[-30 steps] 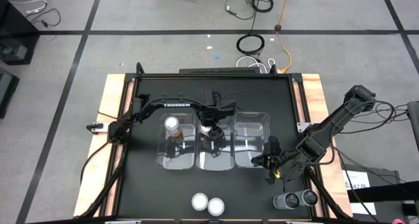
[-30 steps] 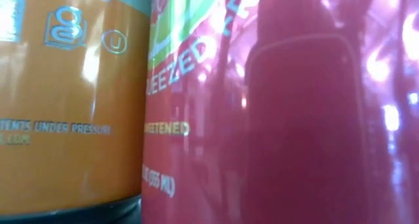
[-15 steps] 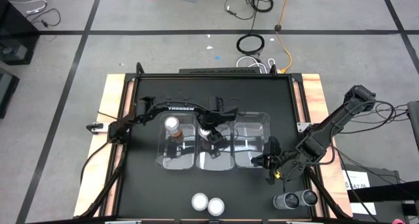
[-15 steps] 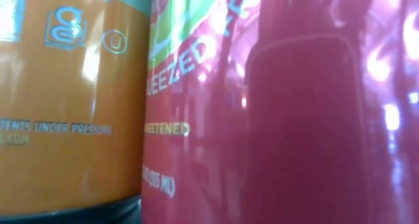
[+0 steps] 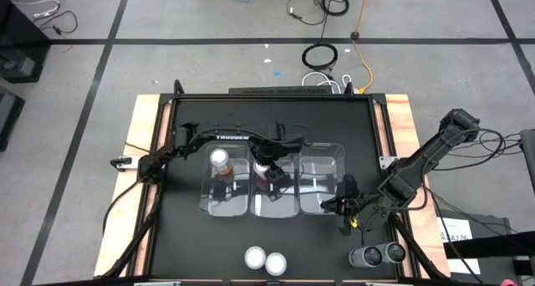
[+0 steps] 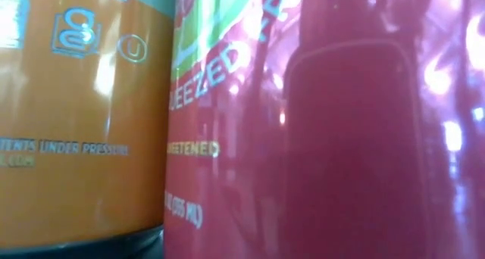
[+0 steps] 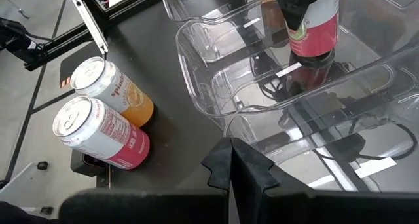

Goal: Sort soda cans
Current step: Put the left pink soda can into the center transparent bin

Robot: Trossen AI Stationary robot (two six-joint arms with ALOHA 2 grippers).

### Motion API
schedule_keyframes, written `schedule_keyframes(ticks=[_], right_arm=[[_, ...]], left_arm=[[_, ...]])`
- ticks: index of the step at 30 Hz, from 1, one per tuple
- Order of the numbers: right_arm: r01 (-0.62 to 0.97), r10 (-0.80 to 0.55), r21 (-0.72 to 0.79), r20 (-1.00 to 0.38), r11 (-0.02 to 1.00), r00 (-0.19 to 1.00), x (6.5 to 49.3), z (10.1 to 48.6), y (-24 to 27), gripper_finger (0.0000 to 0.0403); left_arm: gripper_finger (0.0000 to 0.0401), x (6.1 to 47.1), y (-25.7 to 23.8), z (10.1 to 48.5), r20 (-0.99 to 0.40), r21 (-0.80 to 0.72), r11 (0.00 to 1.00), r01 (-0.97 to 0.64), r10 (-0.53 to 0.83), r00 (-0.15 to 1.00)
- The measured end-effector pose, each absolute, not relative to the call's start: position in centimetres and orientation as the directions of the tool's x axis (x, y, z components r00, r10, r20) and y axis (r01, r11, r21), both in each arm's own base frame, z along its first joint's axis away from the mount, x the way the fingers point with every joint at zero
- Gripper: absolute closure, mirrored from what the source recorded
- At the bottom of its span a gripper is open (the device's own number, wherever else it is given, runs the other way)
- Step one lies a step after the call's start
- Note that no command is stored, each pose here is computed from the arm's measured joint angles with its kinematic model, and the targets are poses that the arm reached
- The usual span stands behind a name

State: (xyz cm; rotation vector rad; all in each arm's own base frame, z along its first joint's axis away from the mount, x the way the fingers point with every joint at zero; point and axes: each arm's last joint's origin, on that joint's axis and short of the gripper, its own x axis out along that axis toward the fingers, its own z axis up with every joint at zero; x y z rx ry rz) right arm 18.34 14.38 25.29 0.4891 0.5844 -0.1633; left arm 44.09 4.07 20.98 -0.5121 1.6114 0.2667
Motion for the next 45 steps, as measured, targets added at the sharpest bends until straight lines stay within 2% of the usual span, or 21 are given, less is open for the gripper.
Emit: schedule_keyframes(ticks=[15,18,27,33,45], right_arm=[[0.283,-0.012,0.394,-0.566,0.875,0.825,18.3,25.3,14.4,0.0403],[0.282,-0.012,0.391,-0.566,0.876,0.824,18.3,25.3,14.4,0.0403],[0.280,-0.012,0.388,-0.566,0.878,0.824,18.3,25.3,14.4,0.0403],[0.280,-0.013,0.387,-0.567,0.878,0.824,18.3,25.3,14.4,0.0403],[0.278,-0.013,0.384,-0.567,0.880,0.824,18.3,25.3,14.4,0.0403]], left_arm=[[0.0076,44.2,4.1,20.9,-0.986,-0.132,0.869,-0.477,-0.163,-0.025],[0.0074,44.2,4.2,20.9,-0.987,-0.123,0.846,-0.518,-0.158,-0.025],[0.0027,44.2,4.8,20.7,-0.988,-0.109,0.824,-0.555,-0.149,-0.027],[0.0022,44.2,4.8,20.7,-0.988,-0.110,0.829,-0.549,-0.151,-0.029],[0.0022,44.1,4.8,24.2,-0.989,-0.119,0.829,-0.547,-0.149,-0.009]])
